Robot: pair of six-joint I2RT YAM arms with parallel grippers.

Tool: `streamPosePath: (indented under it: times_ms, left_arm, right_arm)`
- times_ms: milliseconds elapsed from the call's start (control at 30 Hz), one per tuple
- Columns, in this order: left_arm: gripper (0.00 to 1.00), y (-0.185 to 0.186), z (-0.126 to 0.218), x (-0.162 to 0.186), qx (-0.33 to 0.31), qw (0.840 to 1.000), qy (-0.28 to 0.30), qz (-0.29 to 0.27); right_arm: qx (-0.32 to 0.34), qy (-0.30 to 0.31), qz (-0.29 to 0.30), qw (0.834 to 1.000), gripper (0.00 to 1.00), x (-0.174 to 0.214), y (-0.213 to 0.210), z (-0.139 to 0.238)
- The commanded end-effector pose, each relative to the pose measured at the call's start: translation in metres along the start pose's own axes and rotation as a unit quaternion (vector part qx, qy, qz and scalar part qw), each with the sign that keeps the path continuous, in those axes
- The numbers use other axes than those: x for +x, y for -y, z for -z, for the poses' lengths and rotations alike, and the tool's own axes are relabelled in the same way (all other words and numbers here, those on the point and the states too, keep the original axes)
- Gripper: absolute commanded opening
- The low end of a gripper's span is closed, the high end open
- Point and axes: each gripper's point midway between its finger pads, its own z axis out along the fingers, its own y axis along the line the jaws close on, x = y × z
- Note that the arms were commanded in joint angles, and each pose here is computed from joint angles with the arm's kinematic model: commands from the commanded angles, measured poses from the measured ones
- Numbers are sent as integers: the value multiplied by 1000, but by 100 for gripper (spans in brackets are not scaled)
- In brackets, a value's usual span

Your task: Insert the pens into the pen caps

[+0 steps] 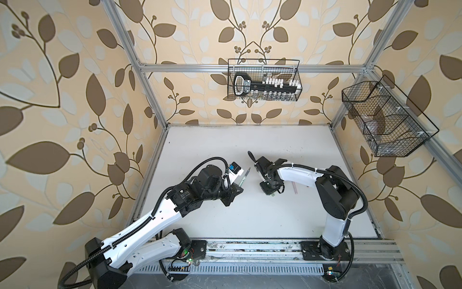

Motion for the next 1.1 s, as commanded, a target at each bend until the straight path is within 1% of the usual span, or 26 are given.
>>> streamPosePath:
  times_ms: [0, 33, 67, 133, 267, 367, 500, 700, 933, 1067]
  left_arm:
    - [0, 3, 3, -8, 8, 1000, 16, -5]
    - [0, 3, 4, -8, 6, 1000, 17, -5]
    - [0, 3, 4, -7, 5, 1000, 16, -5]
    - [0, 2, 6, -8, 1, 1000, 17, -6]
    - [0, 0, 10, -8, -7, 1000, 23, -6]
    - [0, 1, 12, -9, -7, 1000, 28, -6]
    - [0, 0, 16, -10, -12, 999, 31, -6]
    - [0, 1, 26, -14, -17, 999, 48, -6]
    - [0, 1, 28, -14, -17, 998, 53, -5]
    - [0, 1, 26, -14, -17, 999, 49, -5]
  right_arm:
    - [28, -16, 4, 999, 32, 1, 5, -2]
    - [28, -12, 4, 1000, 35, -3, 4, 1]
    - [29, -10, 3, 1000, 37, -5, 4, 3]
    - [26, 0, 2, 1000, 39, -8, 3, 11]
    - [23, 21, -6, 999, 39, -13, 2, 27]
    - [29, 26, -11, 999, 35, -12, 1, 31]
    - [43, 16, -9, 999, 30, -7, -7, 25]
    - [50, 5, 0, 999, 27, -4, -16, 13]
    - [84, -4, 6, 996, 26, -3, -6, 8]
    - [95, -1, 12, 995, 23, -4, -5, 9]
